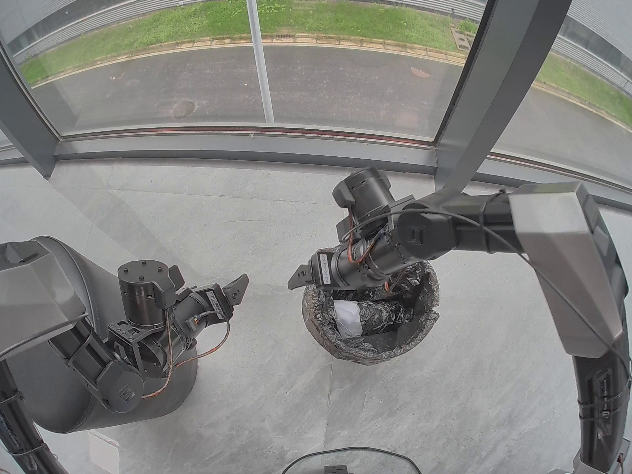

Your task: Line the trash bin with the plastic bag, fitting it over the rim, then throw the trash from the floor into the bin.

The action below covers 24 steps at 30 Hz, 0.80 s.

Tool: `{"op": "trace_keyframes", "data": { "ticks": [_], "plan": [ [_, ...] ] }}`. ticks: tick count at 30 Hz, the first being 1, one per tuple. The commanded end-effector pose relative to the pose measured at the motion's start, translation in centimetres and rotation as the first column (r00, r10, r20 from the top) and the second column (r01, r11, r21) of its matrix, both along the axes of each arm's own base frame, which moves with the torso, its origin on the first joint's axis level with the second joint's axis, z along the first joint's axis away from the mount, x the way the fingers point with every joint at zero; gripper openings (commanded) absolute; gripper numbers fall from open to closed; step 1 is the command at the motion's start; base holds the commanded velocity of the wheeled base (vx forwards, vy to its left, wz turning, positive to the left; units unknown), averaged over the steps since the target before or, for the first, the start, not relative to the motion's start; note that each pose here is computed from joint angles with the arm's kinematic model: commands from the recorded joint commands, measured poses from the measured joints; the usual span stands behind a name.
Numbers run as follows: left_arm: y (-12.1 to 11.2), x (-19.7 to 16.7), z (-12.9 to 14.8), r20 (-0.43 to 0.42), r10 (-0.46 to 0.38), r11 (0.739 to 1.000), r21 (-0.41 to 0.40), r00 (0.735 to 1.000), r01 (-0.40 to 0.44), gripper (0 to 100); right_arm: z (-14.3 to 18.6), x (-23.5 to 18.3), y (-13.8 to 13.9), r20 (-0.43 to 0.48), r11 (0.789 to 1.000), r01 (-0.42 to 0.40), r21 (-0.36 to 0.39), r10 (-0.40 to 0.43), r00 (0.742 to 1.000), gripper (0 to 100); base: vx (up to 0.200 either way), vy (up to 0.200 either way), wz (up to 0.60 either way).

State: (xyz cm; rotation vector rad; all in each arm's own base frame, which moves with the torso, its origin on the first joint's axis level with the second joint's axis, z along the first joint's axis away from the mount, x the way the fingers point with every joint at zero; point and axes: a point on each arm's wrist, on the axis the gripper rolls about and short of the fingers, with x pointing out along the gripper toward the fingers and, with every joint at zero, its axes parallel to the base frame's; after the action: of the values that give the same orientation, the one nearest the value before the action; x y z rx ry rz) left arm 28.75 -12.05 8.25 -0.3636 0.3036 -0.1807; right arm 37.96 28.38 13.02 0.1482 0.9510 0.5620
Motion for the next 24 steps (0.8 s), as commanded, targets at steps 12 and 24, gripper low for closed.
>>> {"op": "trace_keyframes", "data": {
  "ticks": [12,24],
  "plan": [
    [3.6,-8.5,11.3,0.245,0.034,0.999,0.021,0.969,-0.04,100,16.8,-12.6,-12.8,0.275,0.969,0.207,0.133,-0.237,0.932,100,0.0,0.0,0.0],
    [8.6,-19.3,12.8,0.069,0.03,0.991,0.13,0.997,-0.039,100,16.0,-22.3,-22.5,0.421,0.854,0.519,0.034,-0.483,0.768,100,0.0,0.0,0.0]
  ]
}}
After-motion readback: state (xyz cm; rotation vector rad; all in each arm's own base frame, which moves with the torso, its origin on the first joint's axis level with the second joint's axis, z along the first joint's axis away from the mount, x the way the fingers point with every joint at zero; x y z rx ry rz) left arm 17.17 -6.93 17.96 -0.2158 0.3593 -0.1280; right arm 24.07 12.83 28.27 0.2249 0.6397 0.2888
